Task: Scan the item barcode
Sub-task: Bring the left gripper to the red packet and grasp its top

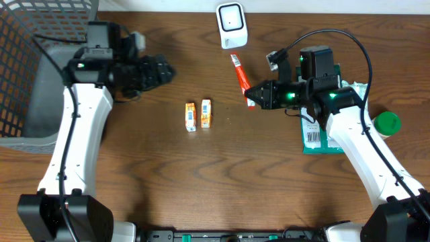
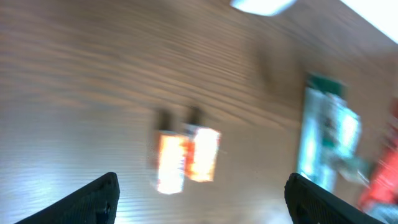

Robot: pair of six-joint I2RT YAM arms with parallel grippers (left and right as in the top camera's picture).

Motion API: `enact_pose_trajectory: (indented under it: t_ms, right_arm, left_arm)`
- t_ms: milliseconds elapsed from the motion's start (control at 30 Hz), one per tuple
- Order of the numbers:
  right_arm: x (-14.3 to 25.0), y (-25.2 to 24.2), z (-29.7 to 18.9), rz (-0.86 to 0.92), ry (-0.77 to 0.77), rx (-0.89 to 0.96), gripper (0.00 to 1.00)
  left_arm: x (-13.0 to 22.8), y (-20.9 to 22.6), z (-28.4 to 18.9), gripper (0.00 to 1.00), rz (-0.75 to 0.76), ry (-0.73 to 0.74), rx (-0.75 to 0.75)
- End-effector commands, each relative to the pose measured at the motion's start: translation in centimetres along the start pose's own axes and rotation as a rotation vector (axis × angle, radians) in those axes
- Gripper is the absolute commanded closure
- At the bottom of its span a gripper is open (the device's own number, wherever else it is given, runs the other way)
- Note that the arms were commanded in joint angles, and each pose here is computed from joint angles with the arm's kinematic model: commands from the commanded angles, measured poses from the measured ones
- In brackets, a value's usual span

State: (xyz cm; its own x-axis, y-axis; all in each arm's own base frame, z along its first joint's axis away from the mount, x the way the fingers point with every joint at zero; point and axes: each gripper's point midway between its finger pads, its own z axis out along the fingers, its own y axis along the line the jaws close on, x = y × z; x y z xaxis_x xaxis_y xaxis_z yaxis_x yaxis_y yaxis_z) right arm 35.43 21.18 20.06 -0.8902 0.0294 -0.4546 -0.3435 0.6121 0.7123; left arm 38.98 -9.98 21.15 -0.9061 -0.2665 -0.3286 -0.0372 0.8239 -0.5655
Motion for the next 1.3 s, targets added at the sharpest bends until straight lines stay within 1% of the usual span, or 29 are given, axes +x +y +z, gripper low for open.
enact_pose_trajectory:
  t_ms: [0,133,233,300,433,567,667,767,867,900,1000,1067,1100,1133,1167,1267]
  right_arm:
    - [-0.2,2.2,-0.6,0.036,0.001,-0.091,0.99]
    - [-0.4,2.5,-0.5,0.062,-0.006,-0.1,0.99]
    - [-0.6,3.0,-0.3,0.084,-0.01,-0.111,0.99]
    - [-0.6,3.5,-0.1,0.096,-0.011,-0.122,0.99]
    - [-0.9,4.5,0.3,0.098,-0.017,-0.145,0.99]
    - [-1.5,6.3,0.3,0.093,-0.031,-0.217,0.99]
    - [-2.4,7.8,0.1,0.087,-0.05,-0.277,0.99]
    - [-2.9,8.3,-0.1,0.091,-0.063,-0.298,0.99]
    - [-2.8,8.5,0.0,0.088,-0.06,-0.301,0.99]
    - [-2.7,8.6,0.1,0.086,-0.058,-0.302,0.99]
    - [-2.7,9.0,0.2,0.07,-0.062,-0.312,0.99]
    - [-2.9,9.3,0.1,0.055,-0.07,-0.321,0.99]
    - [-3.0,9.5,0.1,0.05,-0.074,-0.325,0.99]
    - [-3.1,9.6,0.1,0.046,-0.08,-0.329,0.99]
    - [-3.3,9.6,0.1,0.05,-0.088,-0.327,0.99]
    - [-3.9,9.2,0.2,0.076,-0.117,-0.3,0.99]
  left_arm:
    - [2.2,-4.9,0.4,0.14,0.088,0.082,0.185]
    - [2.9,-7.4,1.1,0.15,0.163,0.081,0.224]
    - [2.7,-9.5,1.6,0.17,0.232,0.05,0.267]
    - [2.5,-11.0,1.8,0.21,0.28,0.023,0.297]
    - [2.4,-13.0,2.0,0.23,0.336,-0.011,0.336]
    - [2.7,-14.1,2.2,0.24,0.367,-0.02,0.354]
    - [2.5,-14.0,2.5,0.24,0.372,-0.04,0.319]
    - [2.0,-13.5,2.6,0.24,0.348,-0.059,0.284]
    - [1.6,-13.6,2.6,0.24,0.351,-0.075,0.285]
    - [1.6,-13.7,2.6,0.26,0.349,-0.077,0.288]
    - [1.5,-14.1,2.5,0.36,0.326,-0.082,0.297]
    - [1.3,-14.3,2.5,0.38,0.304,-0.086,0.304]
    - [1.3,-14.3,2.5,0.41,0.289,-0.086,0.306]
    - [1.2,-14.4,2.5,0.47,0.276,-0.087,0.309]
    - [1.1,-14.5,2.4,0.5,0.256,-0.089,0.313]
    - [0.9,-14.7,2.3,0.51,0.215,-0.089,0.324]
